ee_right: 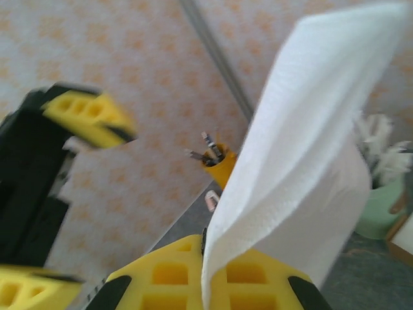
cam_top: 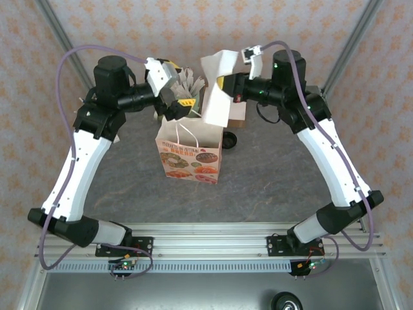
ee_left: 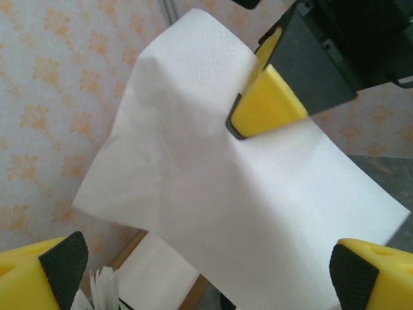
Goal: Pack the takeout coffee
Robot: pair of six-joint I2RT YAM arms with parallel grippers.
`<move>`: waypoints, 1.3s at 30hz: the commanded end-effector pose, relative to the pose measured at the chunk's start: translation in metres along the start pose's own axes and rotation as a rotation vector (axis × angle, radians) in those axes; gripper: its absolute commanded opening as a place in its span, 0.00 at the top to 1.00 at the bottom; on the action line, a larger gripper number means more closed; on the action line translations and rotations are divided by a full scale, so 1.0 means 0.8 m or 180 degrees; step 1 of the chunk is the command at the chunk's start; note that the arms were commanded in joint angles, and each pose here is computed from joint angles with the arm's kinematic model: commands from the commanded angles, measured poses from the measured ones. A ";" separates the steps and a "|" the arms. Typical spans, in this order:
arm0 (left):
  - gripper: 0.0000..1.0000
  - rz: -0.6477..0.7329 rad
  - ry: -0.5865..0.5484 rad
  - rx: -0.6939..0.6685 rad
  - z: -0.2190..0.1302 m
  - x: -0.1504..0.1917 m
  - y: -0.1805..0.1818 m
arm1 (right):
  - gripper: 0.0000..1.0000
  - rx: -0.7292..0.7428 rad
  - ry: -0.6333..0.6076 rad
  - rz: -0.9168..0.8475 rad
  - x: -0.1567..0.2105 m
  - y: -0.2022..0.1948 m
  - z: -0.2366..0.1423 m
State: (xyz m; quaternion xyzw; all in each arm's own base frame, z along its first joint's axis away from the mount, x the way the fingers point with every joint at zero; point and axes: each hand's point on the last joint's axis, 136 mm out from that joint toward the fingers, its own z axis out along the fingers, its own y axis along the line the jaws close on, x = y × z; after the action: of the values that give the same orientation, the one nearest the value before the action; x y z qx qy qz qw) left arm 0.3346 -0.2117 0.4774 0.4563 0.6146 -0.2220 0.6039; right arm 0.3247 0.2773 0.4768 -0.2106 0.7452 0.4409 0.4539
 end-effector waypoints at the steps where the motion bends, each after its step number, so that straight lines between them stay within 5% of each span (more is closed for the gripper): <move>1: 0.00 0.0259 -0.0150 0.0466 -0.003 -0.027 -0.035 | 1.00 -0.0365 0.0066 -0.0327 0.005 0.053 -0.001; 9: 0.04 0.0264 -0.0153 0.0928 0.001 -0.028 -0.080 | 1.00 -0.1119 0.0041 -0.0587 0.004 0.139 0.010; 11: 0.15 0.0279 -0.0177 0.0972 -0.003 -0.028 -0.085 | 1.00 -0.1170 0.0028 -0.0632 0.003 0.148 0.007; 15: 0.61 0.0301 -0.0081 0.0778 -0.011 -0.015 -0.084 | 1.00 -0.1169 -0.0114 -0.0669 -0.003 0.151 -0.004; 19: 0.71 0.0281 0.0005 0.0597 -0.020 -0.001 -0.083 | 1.00 -0.1094 -0.0175 -0.0650 -0.002 0.150 -0.016; 22: 0.95 0.0295 0.0005 0.0578 -0.026 -0.002 -0.087 | 1.00 -0.1022 -0.0173 -0.0575 0.001 0.144 -0.016; 23: 1.00 0.0308 0.0000 0.0523 -0.028 -0.004 -0.084 | 0.97 -0.0978 -0.0169 -0.0549 0.002 0.140 -0.015; 26: 1.00 0.0160 0.0073 -0.0120 -0.039 -0.013 -0.046 | 0.41 -0.0214 -0.0312 -0.0373 -0.004 0.091 -0.017; 28: 1.00 -0.0054 0.0282 -0.0667 -0.053 -0.003 -0.014 | 0.24 0.0687 -0.0501 -0.0123 -0.007 0.028 -0.035; 30: 1.00 -0.0206 0.0573 -0.1033 -0.067 0.020 0.004 | 0.15 0.1283 -0.0513 0.0097 0.011 -0.023 -0.056; 34: 1.00 -0.0300 0.0656 -0.1181 -0.075 0.037 0.020 | 0.00 0.1406 -0.0446 0.0361 0.048 -0.052 -0.065; 39: 1.00 -0.0173 0.0232 -0.0766 -0.079 0.012 0.027 | 0.05 0.0284 0.0222 0.0109 0.108 0.006 -0.023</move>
State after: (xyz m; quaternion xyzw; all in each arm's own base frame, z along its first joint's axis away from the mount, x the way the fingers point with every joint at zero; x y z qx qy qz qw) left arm 0.3241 -0.1376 0.4699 0.3388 0.7096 -0.1152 0.6070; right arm 0.2926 0.2419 0.4144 -0.1127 0.8028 0.3499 0.4694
